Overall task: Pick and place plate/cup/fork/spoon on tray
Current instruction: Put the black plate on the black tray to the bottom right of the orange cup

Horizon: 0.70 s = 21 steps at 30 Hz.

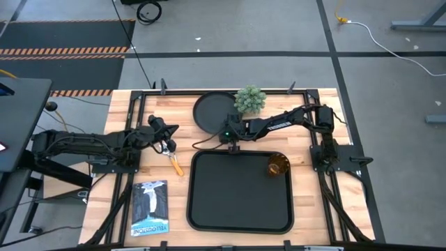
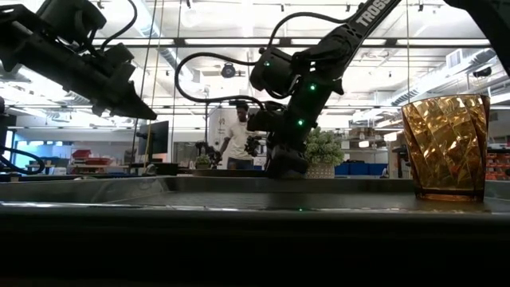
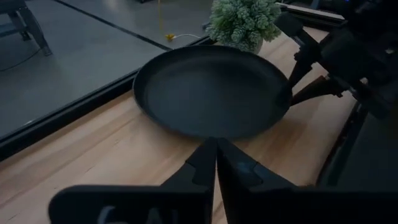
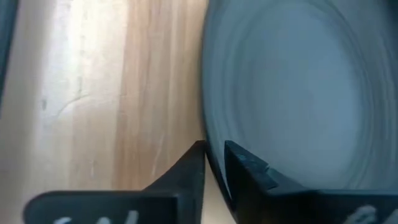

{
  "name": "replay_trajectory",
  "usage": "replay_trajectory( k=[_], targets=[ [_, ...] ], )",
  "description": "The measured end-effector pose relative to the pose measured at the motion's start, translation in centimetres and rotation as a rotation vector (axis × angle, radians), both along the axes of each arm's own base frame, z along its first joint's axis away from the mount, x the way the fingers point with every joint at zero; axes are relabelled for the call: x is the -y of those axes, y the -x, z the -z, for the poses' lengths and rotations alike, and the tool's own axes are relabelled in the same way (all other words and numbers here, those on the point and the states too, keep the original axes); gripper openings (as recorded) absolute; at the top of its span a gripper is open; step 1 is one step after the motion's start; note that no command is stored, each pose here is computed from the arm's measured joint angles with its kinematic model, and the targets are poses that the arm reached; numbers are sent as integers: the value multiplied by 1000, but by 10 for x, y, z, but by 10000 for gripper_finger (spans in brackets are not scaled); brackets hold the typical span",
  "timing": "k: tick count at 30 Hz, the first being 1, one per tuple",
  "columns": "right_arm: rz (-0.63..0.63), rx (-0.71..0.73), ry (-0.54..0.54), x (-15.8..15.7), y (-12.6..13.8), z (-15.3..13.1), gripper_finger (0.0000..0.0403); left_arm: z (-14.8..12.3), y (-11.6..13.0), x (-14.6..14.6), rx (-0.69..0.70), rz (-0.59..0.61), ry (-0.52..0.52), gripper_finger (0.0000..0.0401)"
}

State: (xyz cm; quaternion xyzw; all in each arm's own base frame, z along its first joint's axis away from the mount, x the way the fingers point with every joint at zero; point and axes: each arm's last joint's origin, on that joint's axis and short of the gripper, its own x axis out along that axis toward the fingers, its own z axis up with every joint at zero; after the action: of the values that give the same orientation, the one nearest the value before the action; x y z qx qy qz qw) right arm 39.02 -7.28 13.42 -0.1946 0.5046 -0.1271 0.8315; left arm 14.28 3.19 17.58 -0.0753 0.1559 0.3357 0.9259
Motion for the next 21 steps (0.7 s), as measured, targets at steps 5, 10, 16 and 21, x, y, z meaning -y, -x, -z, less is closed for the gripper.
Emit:
replay_trajectory(
  k=[5,10,16,21],
  targets=[
    [-20,-4,-20,-2,0,0,28,0,0,0,-1,0,0,24],
    [-31,-5,-23,-4,0,-1,15,0,0,0,3,-3,5,25],
    [-55,-17,-63,-12,-1,-6,21,0,0,0,12,-8,15,25],
    [-93,-10,-144,-19,-8,-21,16,0,0,0,16,-7,14,25]
  ],
)
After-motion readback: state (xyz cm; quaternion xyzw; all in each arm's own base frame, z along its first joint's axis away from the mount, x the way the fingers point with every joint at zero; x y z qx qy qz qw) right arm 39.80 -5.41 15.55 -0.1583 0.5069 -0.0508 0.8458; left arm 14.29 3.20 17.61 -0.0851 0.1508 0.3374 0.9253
